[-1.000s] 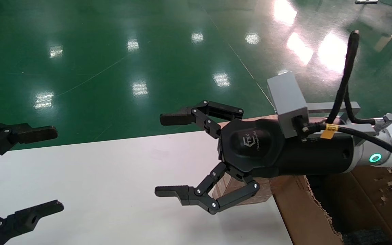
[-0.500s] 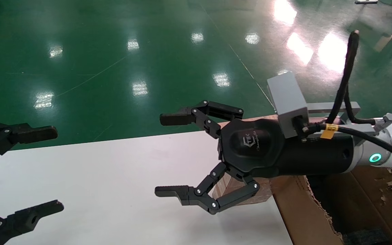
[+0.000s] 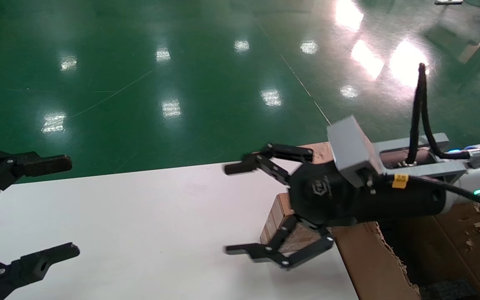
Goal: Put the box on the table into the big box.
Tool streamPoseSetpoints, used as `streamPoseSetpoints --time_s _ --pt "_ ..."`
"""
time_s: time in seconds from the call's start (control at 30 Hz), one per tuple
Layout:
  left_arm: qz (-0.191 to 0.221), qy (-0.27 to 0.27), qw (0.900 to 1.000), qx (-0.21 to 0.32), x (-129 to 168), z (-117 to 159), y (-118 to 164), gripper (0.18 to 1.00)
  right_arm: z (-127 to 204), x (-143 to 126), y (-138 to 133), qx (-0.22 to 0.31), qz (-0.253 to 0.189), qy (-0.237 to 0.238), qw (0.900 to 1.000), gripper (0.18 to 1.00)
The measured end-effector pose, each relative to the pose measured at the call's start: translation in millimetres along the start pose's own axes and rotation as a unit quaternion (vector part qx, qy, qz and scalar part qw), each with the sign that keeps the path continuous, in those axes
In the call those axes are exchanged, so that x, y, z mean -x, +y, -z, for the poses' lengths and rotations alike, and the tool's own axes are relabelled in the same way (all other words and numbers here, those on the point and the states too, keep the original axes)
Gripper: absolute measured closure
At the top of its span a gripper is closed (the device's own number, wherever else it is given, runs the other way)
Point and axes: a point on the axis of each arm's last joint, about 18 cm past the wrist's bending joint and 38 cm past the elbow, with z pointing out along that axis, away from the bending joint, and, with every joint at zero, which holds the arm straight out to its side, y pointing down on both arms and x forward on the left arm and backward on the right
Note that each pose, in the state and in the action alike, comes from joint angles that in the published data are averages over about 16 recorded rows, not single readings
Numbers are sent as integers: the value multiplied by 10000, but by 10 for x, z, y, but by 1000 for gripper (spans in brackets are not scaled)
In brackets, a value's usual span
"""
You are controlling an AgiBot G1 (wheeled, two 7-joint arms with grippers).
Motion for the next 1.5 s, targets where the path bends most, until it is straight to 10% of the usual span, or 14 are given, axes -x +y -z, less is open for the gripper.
streamPoseSetpoints --time_s 0.53,1.5 --pt "0 0 10000 0 0 0 0 398 521 -305 473 1505 140 506 9872 178" --pt "0 0 10000 0 0 0 0 953 716 -542 851 2621 439 219 9638 178"
